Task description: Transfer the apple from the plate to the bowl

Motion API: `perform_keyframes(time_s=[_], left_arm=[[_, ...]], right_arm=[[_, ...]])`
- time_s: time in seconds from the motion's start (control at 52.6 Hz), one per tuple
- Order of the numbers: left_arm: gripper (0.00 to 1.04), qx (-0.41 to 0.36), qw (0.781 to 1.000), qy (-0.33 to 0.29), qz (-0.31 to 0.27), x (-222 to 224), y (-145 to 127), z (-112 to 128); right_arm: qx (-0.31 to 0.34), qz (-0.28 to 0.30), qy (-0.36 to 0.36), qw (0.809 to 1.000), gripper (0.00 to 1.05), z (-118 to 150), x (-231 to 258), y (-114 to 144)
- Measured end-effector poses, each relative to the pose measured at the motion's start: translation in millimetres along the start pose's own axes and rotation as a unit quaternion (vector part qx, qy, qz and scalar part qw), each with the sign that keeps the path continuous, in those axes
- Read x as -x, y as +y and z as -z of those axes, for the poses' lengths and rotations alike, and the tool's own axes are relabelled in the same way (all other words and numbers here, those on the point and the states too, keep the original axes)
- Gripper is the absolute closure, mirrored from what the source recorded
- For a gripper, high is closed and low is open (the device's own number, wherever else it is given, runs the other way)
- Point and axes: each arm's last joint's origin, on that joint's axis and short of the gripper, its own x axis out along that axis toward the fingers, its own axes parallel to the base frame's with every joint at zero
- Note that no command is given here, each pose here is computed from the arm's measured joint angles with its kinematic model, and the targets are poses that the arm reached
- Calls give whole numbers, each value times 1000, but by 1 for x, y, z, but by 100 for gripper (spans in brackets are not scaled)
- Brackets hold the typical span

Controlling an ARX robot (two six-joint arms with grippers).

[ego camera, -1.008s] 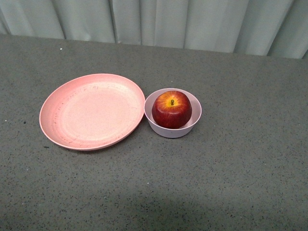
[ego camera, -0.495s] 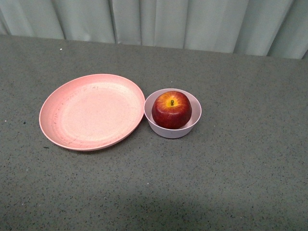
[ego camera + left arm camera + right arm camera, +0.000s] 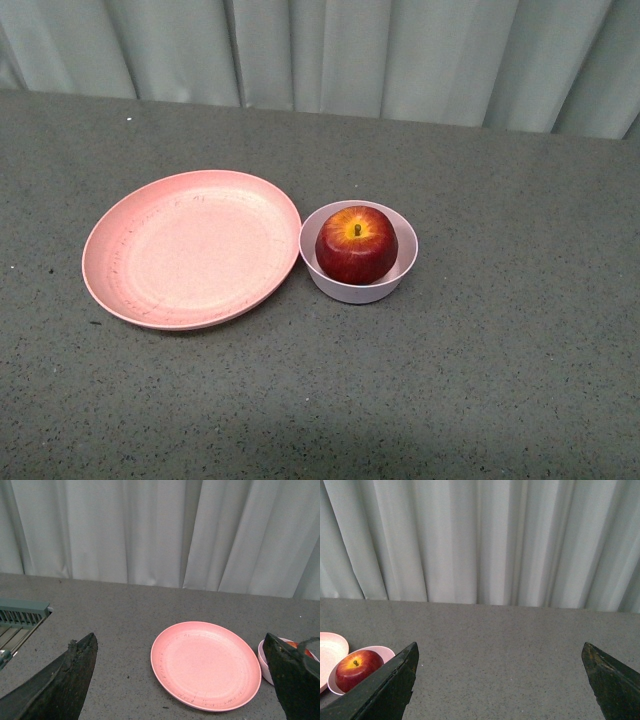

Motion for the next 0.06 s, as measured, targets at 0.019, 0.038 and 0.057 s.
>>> perform_keyframes(time_s=[0.019,0.038,0.057], left_arm=[[7,0,1000,0,0,0,0,0],[7,0,1000,0,0,0,0,0],[7,0,1000,0,0,0,0,0]], right_arm=[[0,0,0,1000,10,0,0,0],[0,0,0,1000,10,0,0,0],[0,0,0,1000,10,0,0,0]])
